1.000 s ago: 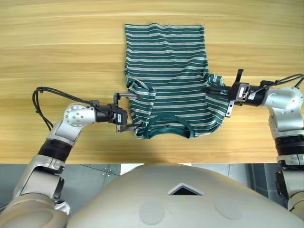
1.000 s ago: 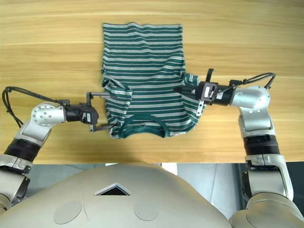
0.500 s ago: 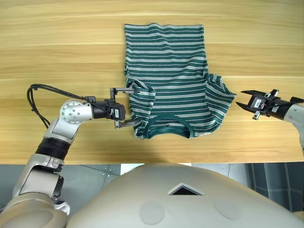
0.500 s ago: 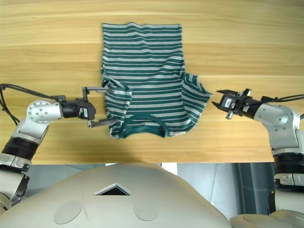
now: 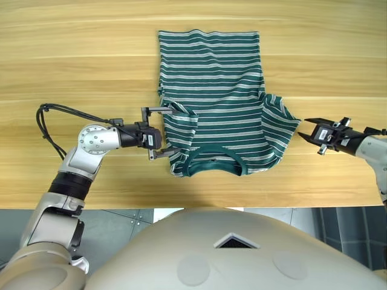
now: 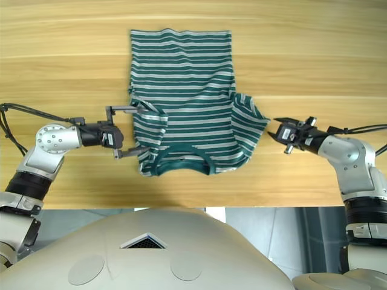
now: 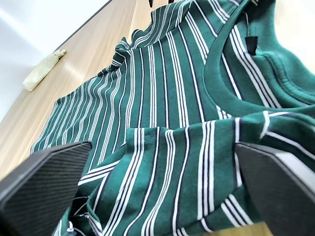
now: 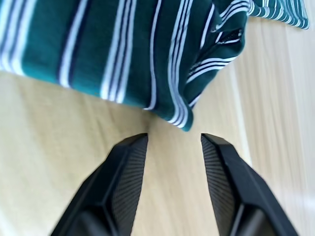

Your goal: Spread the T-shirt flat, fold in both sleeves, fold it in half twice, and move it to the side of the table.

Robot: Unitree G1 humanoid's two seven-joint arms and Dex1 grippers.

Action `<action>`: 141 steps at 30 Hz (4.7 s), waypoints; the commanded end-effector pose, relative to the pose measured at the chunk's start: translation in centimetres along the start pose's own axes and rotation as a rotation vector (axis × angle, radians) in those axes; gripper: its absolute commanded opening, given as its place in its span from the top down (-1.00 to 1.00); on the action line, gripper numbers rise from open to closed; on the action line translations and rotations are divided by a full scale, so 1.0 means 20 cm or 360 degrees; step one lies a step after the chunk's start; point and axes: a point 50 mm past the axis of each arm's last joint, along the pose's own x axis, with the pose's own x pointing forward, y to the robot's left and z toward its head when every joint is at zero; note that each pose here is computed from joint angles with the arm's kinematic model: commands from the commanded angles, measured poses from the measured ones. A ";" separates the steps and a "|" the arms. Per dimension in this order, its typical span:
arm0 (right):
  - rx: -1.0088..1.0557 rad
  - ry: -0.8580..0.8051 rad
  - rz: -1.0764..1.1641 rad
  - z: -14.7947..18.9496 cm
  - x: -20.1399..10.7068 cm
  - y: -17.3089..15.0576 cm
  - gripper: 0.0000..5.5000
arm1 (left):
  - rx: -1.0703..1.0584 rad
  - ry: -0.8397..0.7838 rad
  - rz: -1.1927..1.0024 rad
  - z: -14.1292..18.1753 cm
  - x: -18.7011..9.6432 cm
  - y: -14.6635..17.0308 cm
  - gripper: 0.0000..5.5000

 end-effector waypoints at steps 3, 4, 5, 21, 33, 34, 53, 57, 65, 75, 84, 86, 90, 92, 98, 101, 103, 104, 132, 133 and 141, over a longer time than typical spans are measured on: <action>0.0003 0.0033 0.0065 -0.02 0.07 0.04 0.27 | 0.0018 -0.0005 -0.0001 0.00 0.01 0.02 -0.96; 0.0005 0.0029 0.0073 -0.02 0.08 0.05 0.27 | 0.0018 -0.0006 0.0000 0.00 0.01 0.02 -0.96; 0.0010 0.0033 0.0083 -0.03 0.08 0.06 0.27 | 0.0015 -0.0006 0.0000 0.00 0.01 0.02 -0.96; 0.0029 -0.0011 0.0101 -0.05 0.11 0.08 0.99 | 0.0010 -0.0009 0.0016 0.00 0.01 0.02 -0.96; -0.0065 -0.0383 -0.0110 0.15 0.10 -0.06 0.99 | 0.0006 -0.0011 0.0025 0.00 0.02 0.02 -0.96; -0.0073 -0.0430 -0.0110 0.18 0.10 -0.06 0.99 | 0.0007 -0.0011 0.0025 0.00 0.02 0.02 -0.96; -0.0279 -0.0655 0.0172 0.50 0.29 -0.02 0.99 | 0.0025 -0.0031 0.0019 0.01 0.03 0.03 -0.96; -0.0288 -0.0644 0.0179 0.52 0.33 -0.04 0.99 | 0.0023 -0.0033 0.0021 0.02 0.03 0.03 -0.96; -0.0258 -0.0590 0.0165 0.52 0.43 -0.06 0.99 | 0.0018 -0.0041 0.0020 0.02 0.04 0.02 -0.96; -0.0266 -0.0660 0.0239 0.58 0.48 0.00 0.99 | 0.0014 -0.0048 0.0019 0.02 0.04 0.02 -0.96; -0.0258 -0.0703 0.0193 0.61 0.48 0.00 0.99 | 0.0010 -0.0064 0.0020 0.03 0.06 0.01 -0.96; -0.0246 -0.0676 0.0184 0.60 0.49 0.00 0.99 | 0.0009 -0.0066 0.0020 0.03 0.06 0.01 -0.96; -0.0248 -0.0567 0.0217 0.55 0.50 0.00 0.75 | 0.0011 -0.0066 0.0020 0.03 0.06 0.01 -0.96; -0.0261 -0.0512 0.0238 0.51 0.50 0.01 0.63 | 0.0011 -0.0067 0.0020 0.03 0.06 0.01 -0.96; -0.0230 -0.0632 0.0263 0.54 0.45 0.01 0.27 | 0.0013 -0.0070 0.0017 0.03 0.06 0.01 -0.96; -0.0158 -0.0840 0.0257 0.60 0.37 -0.01 0.10 | 0.0012 -0.0077 0.0009 0.03 0.06 0.02 -0.96; -0.0080 -0.1012 0.0216 0.63 0.28 -0.04 -0.06 | 0.0014 -0.0097 -0.0009 0.04 0.04 0.01 -0.96; -0.0036 -0.1099 0.0176 0.64 0.23 -0.07 -0.13 | 0.0005 -0.0110 -0.0006 0.04 0.02 0.02 -0.96; 0.0215 -0.0520 0.0687 0.18 0.00 0.41 -0.95 | -0.0003 0.0086 -0.0599 -0.01 -0.16 -0.26 -0.96; 0.0212 -0.0527 0.0690 0.19 0.00 0.41 -0.95 | -0.0006 0.0069 -0.0593 -0.01 -0.15 -0.26 -0.96; 0.0166 -0.0633 0.0724 0.25 0.00 0.41 -0.45 | -0.0050 -0.0018 -0.0599 -0.03 -0.10 -0.28 -0.83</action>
